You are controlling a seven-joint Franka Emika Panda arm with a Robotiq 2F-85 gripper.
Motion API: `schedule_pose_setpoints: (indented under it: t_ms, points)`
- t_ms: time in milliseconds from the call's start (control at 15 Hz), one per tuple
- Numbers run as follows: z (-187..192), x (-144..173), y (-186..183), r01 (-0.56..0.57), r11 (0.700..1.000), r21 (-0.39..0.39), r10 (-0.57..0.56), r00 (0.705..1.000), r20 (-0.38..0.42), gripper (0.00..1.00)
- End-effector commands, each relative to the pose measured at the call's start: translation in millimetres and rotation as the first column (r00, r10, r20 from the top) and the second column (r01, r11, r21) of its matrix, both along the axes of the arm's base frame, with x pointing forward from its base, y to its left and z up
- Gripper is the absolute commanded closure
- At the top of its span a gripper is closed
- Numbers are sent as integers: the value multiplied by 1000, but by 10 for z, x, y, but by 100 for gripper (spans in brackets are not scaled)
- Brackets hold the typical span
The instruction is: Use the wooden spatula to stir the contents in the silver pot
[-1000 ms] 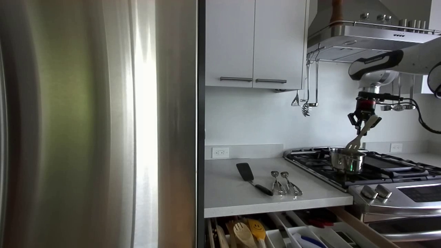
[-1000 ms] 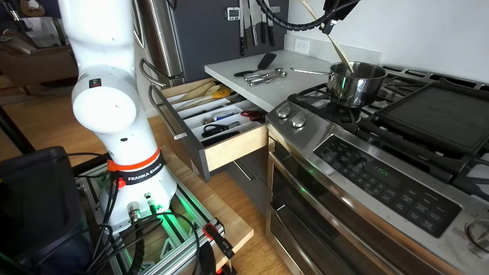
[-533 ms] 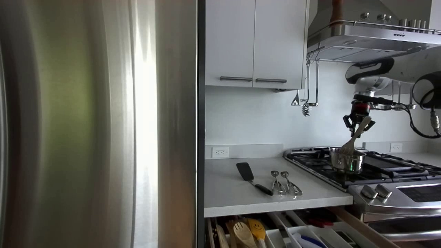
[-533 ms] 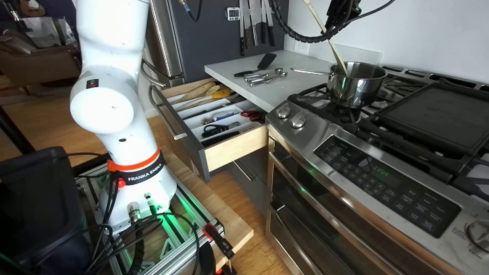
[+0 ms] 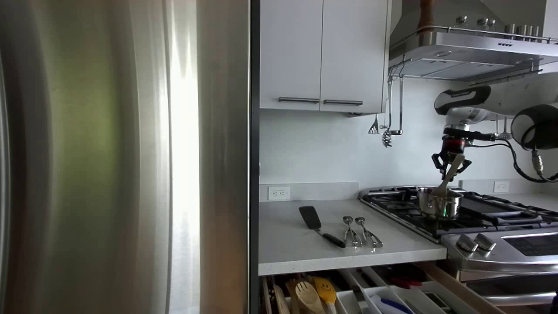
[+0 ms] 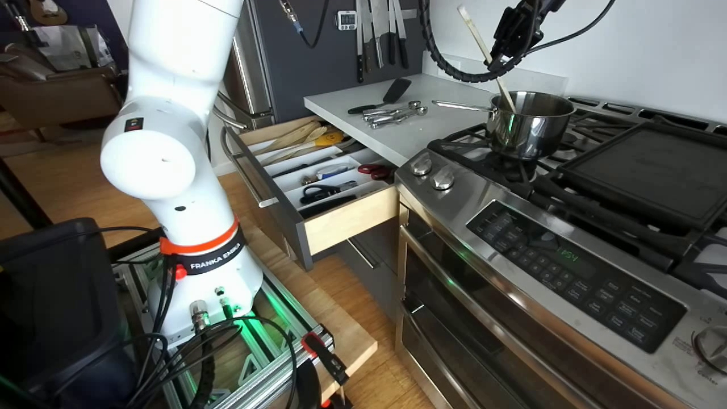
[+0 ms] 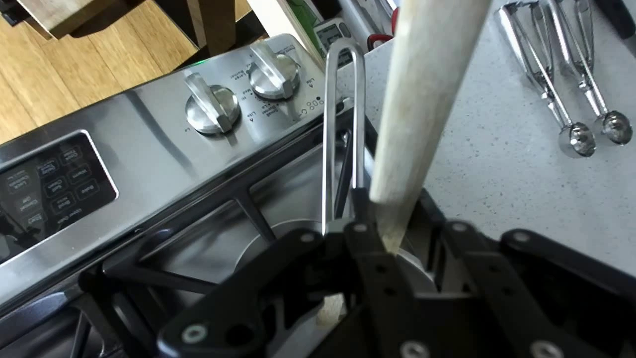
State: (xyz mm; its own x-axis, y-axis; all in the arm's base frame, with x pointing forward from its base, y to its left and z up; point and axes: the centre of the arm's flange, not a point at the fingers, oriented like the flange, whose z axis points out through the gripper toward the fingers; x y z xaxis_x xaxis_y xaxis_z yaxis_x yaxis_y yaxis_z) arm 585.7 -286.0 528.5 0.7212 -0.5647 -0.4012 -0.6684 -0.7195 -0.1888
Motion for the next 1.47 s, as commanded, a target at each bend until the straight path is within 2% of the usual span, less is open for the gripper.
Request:
schedule_pose_setpoints:
  t_ms: [0,400,533,867,1200,1400]
  points:
    - [13,135,-160,79,997,-3,-79,996,-49,94]
    - [40,153,-323,199,978,-63,-202,978,-43,94]
    - [41,185,-304,192,979,-68,-194,981,-11,94]
    - [-2,337,-265,191,972,-138,-181,980,83,94]
    - [-18,382,-57,75,996,-40,-71,994,85,94]
    - [-31,340,22,27,1000,-4,-27,999,29,94]
